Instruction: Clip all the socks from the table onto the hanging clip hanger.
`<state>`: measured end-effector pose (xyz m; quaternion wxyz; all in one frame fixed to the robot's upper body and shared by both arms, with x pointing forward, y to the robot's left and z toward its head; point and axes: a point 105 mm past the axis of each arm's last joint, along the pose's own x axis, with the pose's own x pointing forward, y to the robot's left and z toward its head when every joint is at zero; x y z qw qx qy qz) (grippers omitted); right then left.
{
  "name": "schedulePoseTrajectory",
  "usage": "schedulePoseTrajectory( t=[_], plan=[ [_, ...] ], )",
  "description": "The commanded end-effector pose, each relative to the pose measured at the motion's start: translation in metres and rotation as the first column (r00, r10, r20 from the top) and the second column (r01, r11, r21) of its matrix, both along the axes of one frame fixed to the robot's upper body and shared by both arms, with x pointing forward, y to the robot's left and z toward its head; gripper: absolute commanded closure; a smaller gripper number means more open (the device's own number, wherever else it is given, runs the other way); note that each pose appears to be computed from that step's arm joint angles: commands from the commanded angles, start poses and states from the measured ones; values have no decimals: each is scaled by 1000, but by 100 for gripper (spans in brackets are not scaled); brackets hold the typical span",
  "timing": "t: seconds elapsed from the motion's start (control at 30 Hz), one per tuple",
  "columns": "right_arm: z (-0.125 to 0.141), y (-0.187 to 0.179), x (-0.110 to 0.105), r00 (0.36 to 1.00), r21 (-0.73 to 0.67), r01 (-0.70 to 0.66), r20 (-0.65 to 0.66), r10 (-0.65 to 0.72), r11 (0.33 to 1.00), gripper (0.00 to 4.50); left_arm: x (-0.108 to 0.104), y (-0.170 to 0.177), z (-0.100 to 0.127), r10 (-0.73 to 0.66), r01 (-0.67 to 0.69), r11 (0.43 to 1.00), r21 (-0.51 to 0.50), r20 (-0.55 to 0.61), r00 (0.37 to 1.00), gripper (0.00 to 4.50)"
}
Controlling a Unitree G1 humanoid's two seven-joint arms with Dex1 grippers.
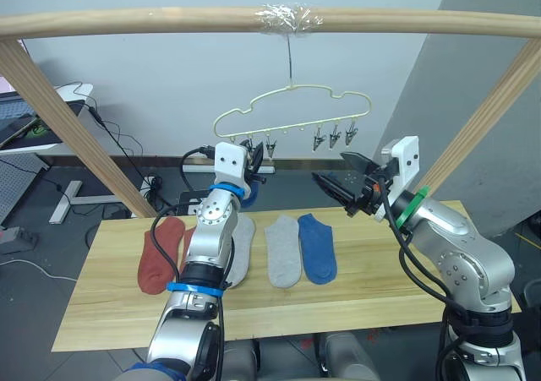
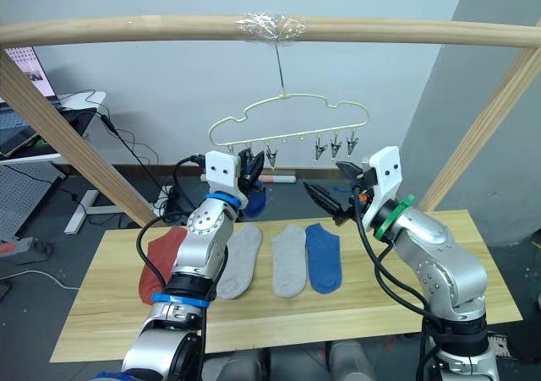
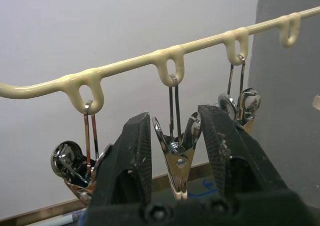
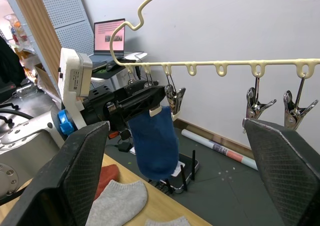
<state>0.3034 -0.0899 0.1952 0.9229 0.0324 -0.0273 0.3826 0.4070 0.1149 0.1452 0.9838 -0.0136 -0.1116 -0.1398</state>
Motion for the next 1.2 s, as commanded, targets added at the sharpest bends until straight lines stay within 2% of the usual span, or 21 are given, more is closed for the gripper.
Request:
schedulePoseTrajectory(
  t=[0.03, 0.4, 0.43, 0.6, 0.77, 0.87, 0.97, 1.03, 1.2],
  plan=[
    [14, 4, -5, 998, 13, -27, 62, 26, 1000, 0, -2, -1, 18, -1, 2, 1000, -11, 61, 998, 285],
    [14, 5, -5, 998, 12, -31, 60, 30, 999, 0, -2, -3, 19, -14, 15, 1000, -18, 70, 997, 285],
    [14, 5, -5, 998, 12, -31, 60, 30, 999, 0, -3, -3, 19, -15, 17, 1000, -18, 71, 997, 320],
    [14, 5, -5, 998, 14, -31, 62, 30, 999, 0, -4, -4, 20, -28, 30, 999, -23, 76, 997, 423],
    [11, 7, -4, 998, 13, -33, 51, 33, 999, 0, -5, -3, 20, -36, 37, 999, -17, 71, 997, 432],
    [-23, 9, -3, 999, -117, -26, -34, 23, 993, 0, -8, 2, 13, -60, 60, 998, 1, 25, 998, 432],
    [-73, 2, 7, 988, -293, 14, -144, -58, 956, 0, -13, 10, 9, -102, 103, 994, 22, -28, 994, 432],
    [-92, -1, 15, 982, -350, 23, -170, -88, 937, 0, -16, 16, 9, -117, 118, 993, 23, -55, 992, 432],
    [-143, 0, 43, 962, -482, 8, -236, -138, 876, 0, -26, 24, 6, -180, 169, 982, -79, -150, 972, 432]
  ],
)
